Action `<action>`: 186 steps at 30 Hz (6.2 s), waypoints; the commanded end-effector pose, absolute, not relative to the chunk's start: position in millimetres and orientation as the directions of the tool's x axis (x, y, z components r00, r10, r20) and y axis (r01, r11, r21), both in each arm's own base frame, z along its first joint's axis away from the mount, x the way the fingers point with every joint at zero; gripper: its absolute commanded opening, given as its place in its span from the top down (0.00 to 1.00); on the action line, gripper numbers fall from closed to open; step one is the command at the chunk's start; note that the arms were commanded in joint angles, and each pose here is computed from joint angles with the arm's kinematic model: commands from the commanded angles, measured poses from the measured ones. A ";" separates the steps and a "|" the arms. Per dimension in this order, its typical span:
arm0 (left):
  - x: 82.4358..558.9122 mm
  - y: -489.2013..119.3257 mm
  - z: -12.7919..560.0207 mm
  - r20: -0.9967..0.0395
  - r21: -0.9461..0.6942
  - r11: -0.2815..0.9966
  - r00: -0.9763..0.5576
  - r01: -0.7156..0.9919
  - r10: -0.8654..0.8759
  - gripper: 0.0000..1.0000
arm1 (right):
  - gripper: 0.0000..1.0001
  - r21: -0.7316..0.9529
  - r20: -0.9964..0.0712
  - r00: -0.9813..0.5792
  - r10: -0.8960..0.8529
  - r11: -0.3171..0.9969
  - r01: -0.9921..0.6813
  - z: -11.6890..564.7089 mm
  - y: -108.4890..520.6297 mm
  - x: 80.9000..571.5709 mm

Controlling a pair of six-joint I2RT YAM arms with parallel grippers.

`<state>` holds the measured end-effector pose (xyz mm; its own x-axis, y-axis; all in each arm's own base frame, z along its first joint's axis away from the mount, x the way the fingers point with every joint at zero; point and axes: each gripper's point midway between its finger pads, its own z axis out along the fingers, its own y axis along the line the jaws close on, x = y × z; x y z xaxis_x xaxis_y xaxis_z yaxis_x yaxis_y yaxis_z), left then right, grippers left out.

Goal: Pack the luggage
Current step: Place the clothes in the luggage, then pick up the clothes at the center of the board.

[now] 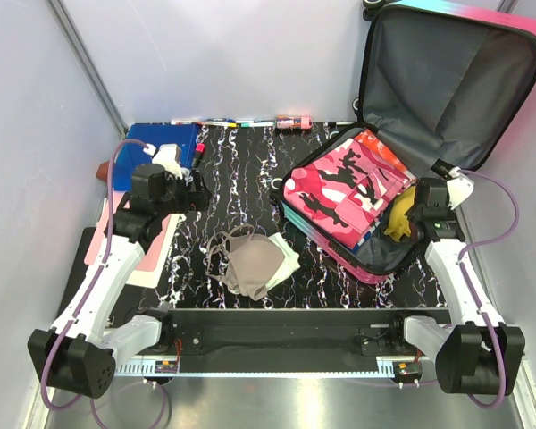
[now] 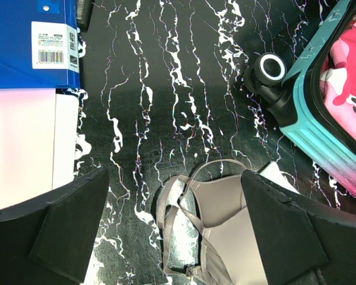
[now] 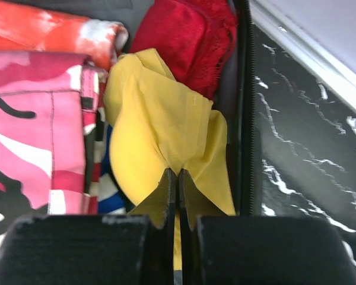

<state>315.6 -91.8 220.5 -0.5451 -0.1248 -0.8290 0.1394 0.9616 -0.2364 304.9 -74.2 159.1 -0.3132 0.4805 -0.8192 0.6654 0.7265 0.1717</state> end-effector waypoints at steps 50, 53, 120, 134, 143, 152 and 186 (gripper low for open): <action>320.3 -95.8 233.4 -0.852 -0.248 0.955 -0.505 0.161 -0.136 0.01 | 0.54 0.279 -0.849 -0.186 0.494 0.719 0.637 173.7 -73.2 308.2; 320.0 -96.0 233.9 -0.853 -0.248 0.955 -0.504 0.162 -0.136 0.01 | 0.50 0.261 -0.851 -0.195 0.487 0.715 0.648 169.5 -75.5 304.5; 319.9 -94.0 233.8 -0.855 -0.241 0.958 -0.502 0.155 -0.134 0.01 | 0.28 0.430 -0.784 -0.485 0.386 0.903 0.023 220.4 111.3 312.4; 320.8 -94.6 233.2 -0.853 -0.241 0.958 -0.505 0.158 -0.132 0.01 | 0.30 0.675 -0.603 -0.711 0.362 0.707 -0.212 184.8 269.6 274.0; 320.8 -94.0 233.7 -0.855 -0.238 0.959 -0.502 0.156 -0.131 0.01 | 0.30 0.699 -0.553 -0.780 0.293 0.673 -0.242 148.3 313.7 272.5; 321.4 -93.3 232.6 -0.854 -0.235 0.960 -0.504 0.153 -0.129 0.01 | 0.27 0.674 -0.521 -0.833 0.189 0.690 -0.265 100.4 329.4 268.1; 322.3 -92.1 226.8 -0.847 -0.229 0.963 -0.516 0.143 -0.125 0.01 | 0.12 0.597 -0.451 -0.893 -0.002 0.742 -0.303 23.5 310.5 231.7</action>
